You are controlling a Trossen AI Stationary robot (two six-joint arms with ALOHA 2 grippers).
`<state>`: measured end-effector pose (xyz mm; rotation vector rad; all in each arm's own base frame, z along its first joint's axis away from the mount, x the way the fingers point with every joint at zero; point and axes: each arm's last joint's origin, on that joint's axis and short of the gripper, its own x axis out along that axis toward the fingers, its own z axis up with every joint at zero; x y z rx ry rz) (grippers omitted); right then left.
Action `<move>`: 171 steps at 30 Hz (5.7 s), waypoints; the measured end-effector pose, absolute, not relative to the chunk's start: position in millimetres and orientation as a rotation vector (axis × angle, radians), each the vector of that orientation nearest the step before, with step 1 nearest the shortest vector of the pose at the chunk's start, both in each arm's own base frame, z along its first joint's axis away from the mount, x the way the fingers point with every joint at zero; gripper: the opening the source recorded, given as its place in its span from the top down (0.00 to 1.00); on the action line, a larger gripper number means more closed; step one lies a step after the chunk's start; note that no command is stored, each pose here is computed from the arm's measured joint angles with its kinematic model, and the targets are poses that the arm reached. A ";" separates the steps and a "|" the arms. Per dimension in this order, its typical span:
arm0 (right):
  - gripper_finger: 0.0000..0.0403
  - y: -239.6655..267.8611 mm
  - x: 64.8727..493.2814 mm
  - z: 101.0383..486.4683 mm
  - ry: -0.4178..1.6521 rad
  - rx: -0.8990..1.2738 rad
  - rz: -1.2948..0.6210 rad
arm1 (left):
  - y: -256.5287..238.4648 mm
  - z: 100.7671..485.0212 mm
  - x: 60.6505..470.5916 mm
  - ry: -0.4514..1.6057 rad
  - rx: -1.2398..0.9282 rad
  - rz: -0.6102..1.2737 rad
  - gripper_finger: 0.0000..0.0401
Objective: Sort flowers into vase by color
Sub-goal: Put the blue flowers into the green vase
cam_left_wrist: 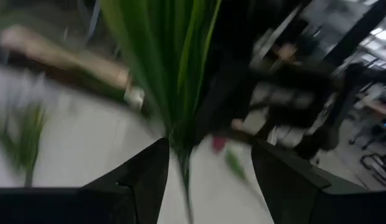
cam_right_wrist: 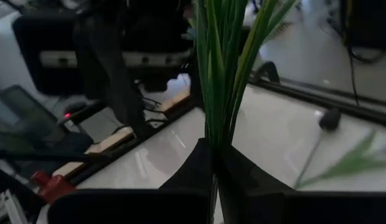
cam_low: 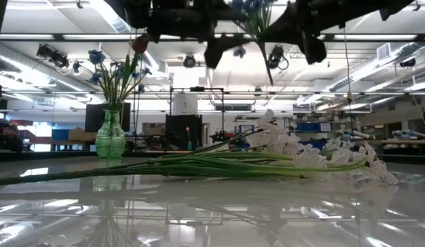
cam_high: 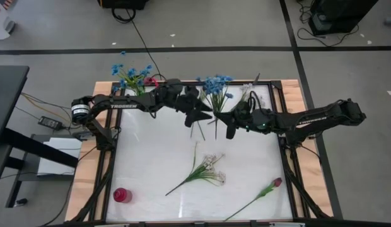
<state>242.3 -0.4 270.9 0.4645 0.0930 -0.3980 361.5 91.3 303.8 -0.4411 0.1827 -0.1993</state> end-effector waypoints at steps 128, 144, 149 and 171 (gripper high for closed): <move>0.83 -0.4 106.2 340.1 -0.120 0.170 -0.126 | 39.1 353.8 106.5 0.168 0.103 0.923 0.99; 0.83 -0.4 106.2 340.2 -0.120 0.170 -0.126 | 53.1 325.4 110.8 0.101 0.078 1.134 0.99; 0.83 -0.4 106.2 340.1 -0.120 0.170 -0.126 | 57.8 313.6 112.8 0.108 0.077 1.165 0.99; 0.83 -0.4 106.2 340.1 -0.120 0.170 -0.126 | 72.5 292.5 106.9 0.101 -0.086 1.284 0.97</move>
